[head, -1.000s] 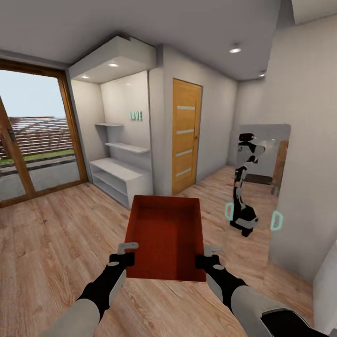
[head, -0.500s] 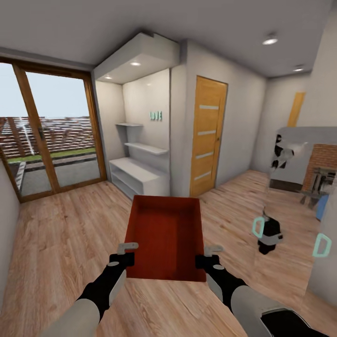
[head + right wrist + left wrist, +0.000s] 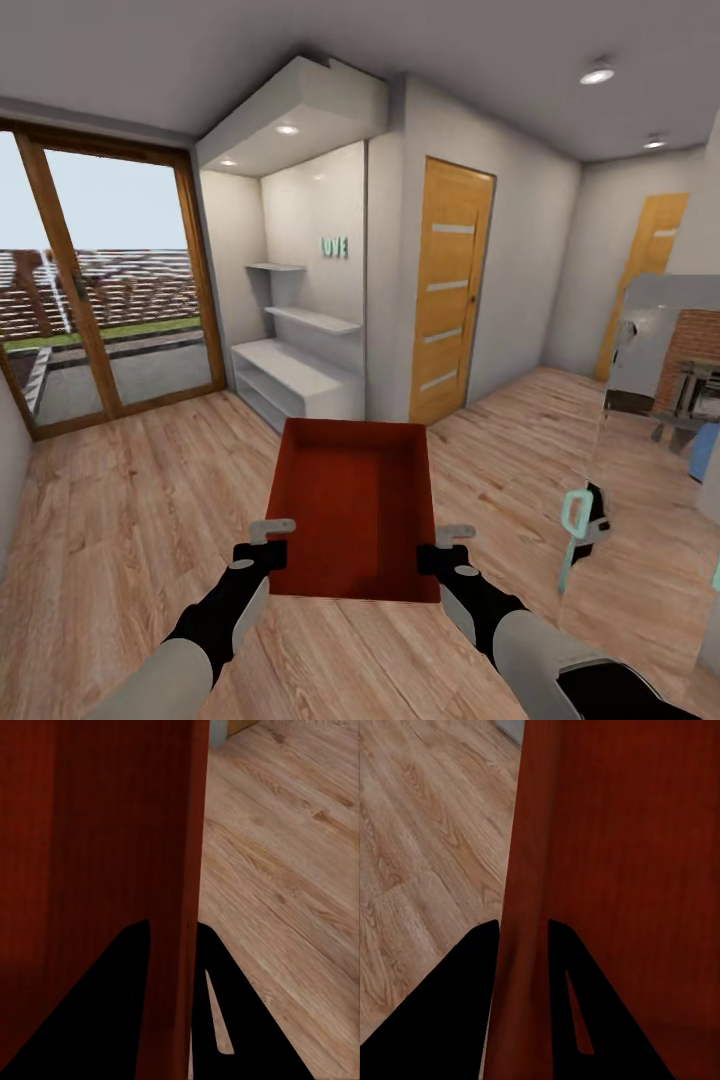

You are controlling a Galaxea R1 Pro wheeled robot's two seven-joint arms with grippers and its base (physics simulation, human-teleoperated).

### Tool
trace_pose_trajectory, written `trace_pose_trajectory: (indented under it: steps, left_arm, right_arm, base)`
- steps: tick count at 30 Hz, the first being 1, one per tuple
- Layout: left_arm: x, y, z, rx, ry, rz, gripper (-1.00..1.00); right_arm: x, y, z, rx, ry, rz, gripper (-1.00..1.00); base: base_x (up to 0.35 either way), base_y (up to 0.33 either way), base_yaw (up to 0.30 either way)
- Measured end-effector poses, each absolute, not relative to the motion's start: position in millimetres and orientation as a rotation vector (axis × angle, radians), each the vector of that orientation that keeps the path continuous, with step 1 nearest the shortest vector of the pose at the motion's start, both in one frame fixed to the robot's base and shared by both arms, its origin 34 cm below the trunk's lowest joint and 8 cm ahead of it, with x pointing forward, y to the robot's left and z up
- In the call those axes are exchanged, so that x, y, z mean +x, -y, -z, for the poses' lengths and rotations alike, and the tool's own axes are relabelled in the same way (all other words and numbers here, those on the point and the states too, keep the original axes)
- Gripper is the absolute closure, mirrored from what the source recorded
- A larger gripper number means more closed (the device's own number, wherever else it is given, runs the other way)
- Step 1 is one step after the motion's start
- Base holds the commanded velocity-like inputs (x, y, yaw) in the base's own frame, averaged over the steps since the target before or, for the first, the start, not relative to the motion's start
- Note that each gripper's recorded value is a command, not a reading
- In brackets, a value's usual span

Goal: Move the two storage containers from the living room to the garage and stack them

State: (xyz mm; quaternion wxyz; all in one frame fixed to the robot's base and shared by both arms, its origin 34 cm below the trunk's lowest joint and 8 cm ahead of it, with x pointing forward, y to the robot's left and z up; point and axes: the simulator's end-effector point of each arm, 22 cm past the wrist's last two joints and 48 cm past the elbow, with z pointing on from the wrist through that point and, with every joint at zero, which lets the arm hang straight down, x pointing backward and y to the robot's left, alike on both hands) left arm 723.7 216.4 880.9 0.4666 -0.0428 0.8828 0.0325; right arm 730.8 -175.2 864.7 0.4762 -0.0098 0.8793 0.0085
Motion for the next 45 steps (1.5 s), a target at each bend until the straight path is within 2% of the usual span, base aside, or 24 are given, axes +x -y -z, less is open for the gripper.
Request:
trace_pose_trajectory:
  steps: [27, 45]
  left_arm:
    - [720.7, -215.9, -875.7, -0.112, -2.18, -0.076, 1.0]
    - [721.3, -216.2, -876.5, -0.111, -2.178, -0.076, 1.0]
  right_arm:
    - [729.1, 175.8, -862.2, -0.032, -2.162, -0.016, 1.0]
    - [729.3, 175.5, -862.7, -0.03, -2.16, -0.016, 1.0]
  base:
    - [0.322, 0.0, -0.004]
    - [0.322, 0.0, -0.246]
